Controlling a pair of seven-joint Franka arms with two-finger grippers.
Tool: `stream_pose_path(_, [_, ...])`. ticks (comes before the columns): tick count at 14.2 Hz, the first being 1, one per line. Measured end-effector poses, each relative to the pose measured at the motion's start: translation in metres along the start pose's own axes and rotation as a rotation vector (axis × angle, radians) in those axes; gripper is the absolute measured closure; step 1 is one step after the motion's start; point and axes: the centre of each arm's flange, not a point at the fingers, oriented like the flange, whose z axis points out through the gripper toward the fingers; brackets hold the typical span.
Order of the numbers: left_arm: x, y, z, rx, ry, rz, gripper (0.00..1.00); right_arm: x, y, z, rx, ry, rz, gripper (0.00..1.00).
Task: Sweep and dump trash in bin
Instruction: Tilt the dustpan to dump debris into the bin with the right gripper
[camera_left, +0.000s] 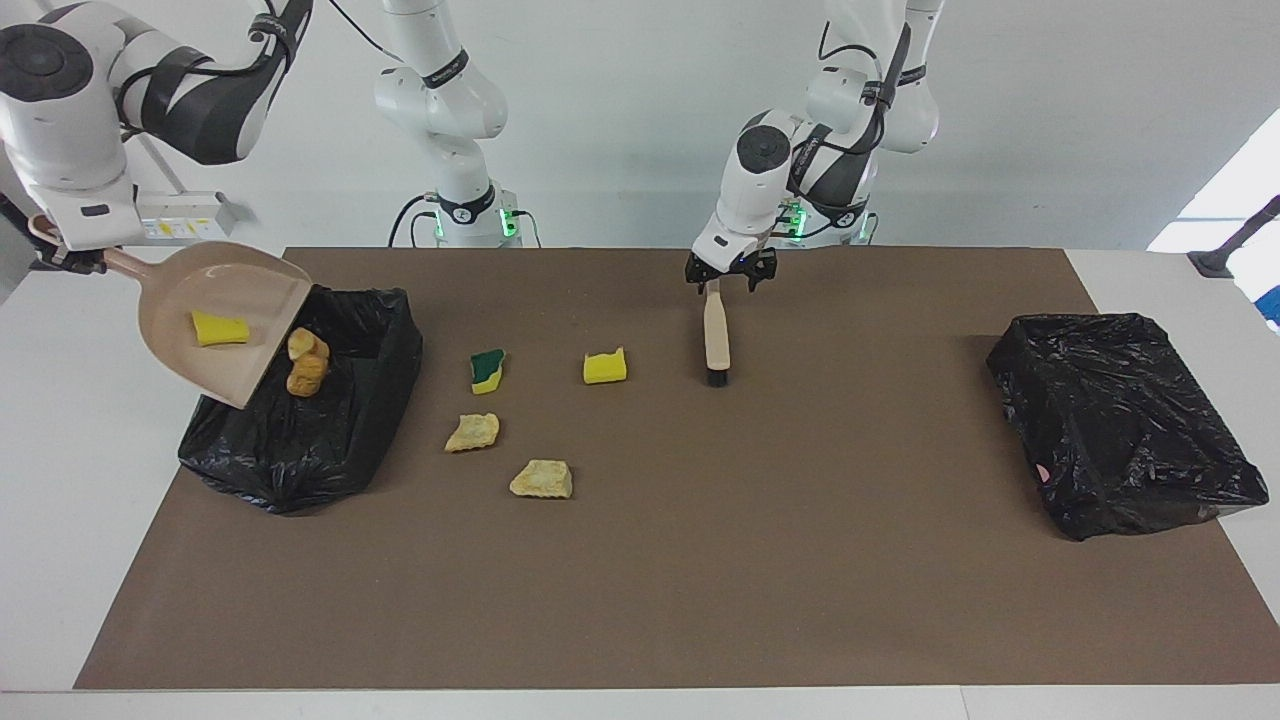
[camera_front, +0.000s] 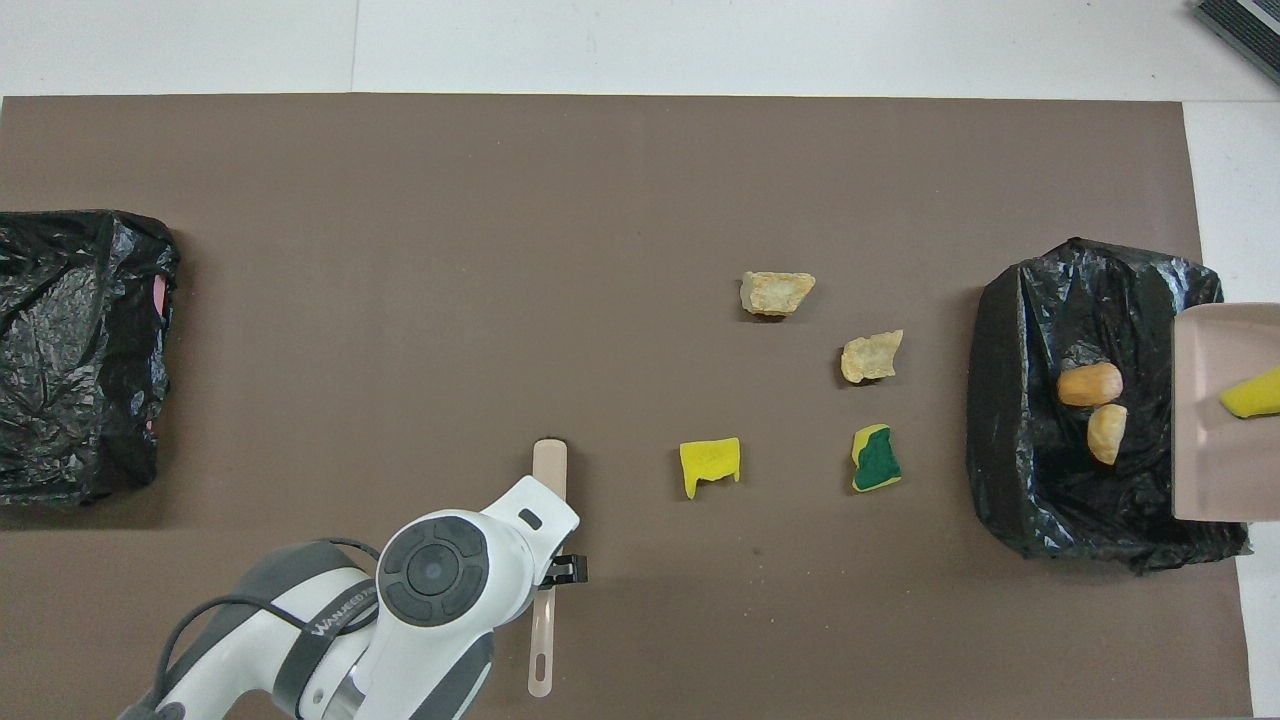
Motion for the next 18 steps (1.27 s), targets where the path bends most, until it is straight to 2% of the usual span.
stream_pose_path(3, [0.037,-0.02,-0.032,-0.051,0.05,-0.077,0.0,0.004,0.0,-0.003,0.01,-0.024,-0.001,0.67])
stream_pose_path(4, [0.052,-0.031,-0.046,-0.07,0.072,-0.105,0.0,0.009,0.001,-0.008,0.005,-0.05,-0.009,0.67])
stream_pose_path(7, [0.09,-0.072,-0.079,-0.111,0.127,-0.176,0.0,0.041,0.002,-0.031,0.012,-0.122,0.007,0.67])
stream_pose_path(10, [0.117,-0.122,-0.092,-0.11,0.159,-0.189,0.0,0.072,-0.002,-0.052,0.019,-0.163,0.032,0.67])
stream_pose_path(14, [0.136,-0.176,-0.109,-0.096,0.154,-0.135,0.0,0.096,-0.002,-0.083,-0.05,-0.249,-0.018,0.67])
stream_pose_path(16, [0.142,-0.209,-0.127,-0.089,0.131,-0.1,0.0,0.115,-0.004,-0.106,-0.102,-0.306,-0.052,0.67])
stream_pose_path(18, [0.144,-0.237,-0.153,-0.087,0.111,-0.069,0.0,0.12,-0.008,-0.115,-0.126,-0.345,-0.066,0.67])
